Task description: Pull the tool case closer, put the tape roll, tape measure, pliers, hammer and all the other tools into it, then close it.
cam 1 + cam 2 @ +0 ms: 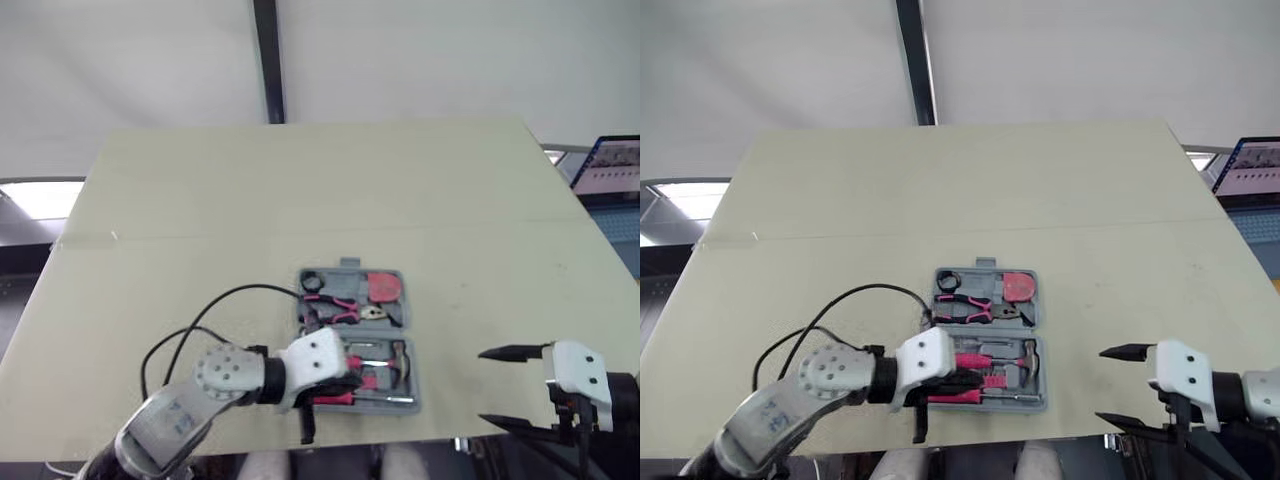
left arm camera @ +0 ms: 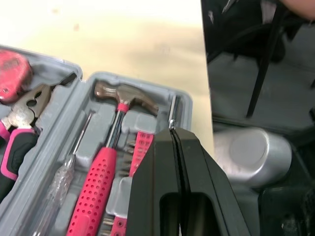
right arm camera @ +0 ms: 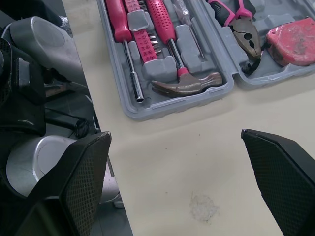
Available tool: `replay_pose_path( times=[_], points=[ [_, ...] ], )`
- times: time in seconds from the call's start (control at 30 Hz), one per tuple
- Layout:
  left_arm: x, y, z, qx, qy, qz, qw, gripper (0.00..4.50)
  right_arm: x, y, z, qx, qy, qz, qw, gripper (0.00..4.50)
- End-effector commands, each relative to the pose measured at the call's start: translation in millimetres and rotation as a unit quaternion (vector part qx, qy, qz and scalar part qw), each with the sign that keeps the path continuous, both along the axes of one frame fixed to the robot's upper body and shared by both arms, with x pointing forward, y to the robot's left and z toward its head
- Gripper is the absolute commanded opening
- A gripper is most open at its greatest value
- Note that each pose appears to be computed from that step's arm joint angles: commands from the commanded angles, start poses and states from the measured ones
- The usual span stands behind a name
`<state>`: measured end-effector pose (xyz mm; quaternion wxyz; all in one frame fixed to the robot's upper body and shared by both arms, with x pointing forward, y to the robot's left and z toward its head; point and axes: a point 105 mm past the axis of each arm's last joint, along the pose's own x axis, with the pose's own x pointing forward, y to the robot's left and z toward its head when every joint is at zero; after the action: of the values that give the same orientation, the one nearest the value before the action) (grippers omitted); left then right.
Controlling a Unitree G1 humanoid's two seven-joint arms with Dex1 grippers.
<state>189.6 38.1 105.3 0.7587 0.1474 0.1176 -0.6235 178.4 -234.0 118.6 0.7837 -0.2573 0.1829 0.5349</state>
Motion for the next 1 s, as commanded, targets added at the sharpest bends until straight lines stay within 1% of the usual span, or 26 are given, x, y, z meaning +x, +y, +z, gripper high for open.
replay_pose_path(
  times=[0.03,0.1,0.23,0.33,0.57,1.0],
  points=[
    [5.8,9.0,17.5,-0.062,-0.057,0.004,0.996,0.06,1.6,1.7,7.1,0.007,-0.017,-0.001,1.000,4.50],
    [5.1,16.7,13.3,-0.074,-0.054,0.005,0.996,0.06,2.0,0.7,6.8,0.007,-0.018,-0.003,1.000,4.50],
    [4.9,23.6,1.1,-0.074,-0.066,0.001,0.995,0.06,3.3,-0.3,7.4,0.008,-0.023,-0.005,1.000,4.50],
    [-0.2,23.7,-9.7,-0.072,-0.059,-0.019,0.995,0.06,3.9,-1.1,7.8,0.007,-0.025,-0.006,1.000,4.50],
    [-2.7,19.1,-28.5,-0.054,-0.059,-0.044,0.996,0.06,5.1,-1.9,8.8,0.005,-0.028,-0.008,1.000,4.50],
    [1.5,18.7,-54.4,-0.031,-0.046,-0.042,0.998,0.06,4.5,-3.8,8.6,-0.001,-0.029,-0.015,0.999,4.50]
  ],
)
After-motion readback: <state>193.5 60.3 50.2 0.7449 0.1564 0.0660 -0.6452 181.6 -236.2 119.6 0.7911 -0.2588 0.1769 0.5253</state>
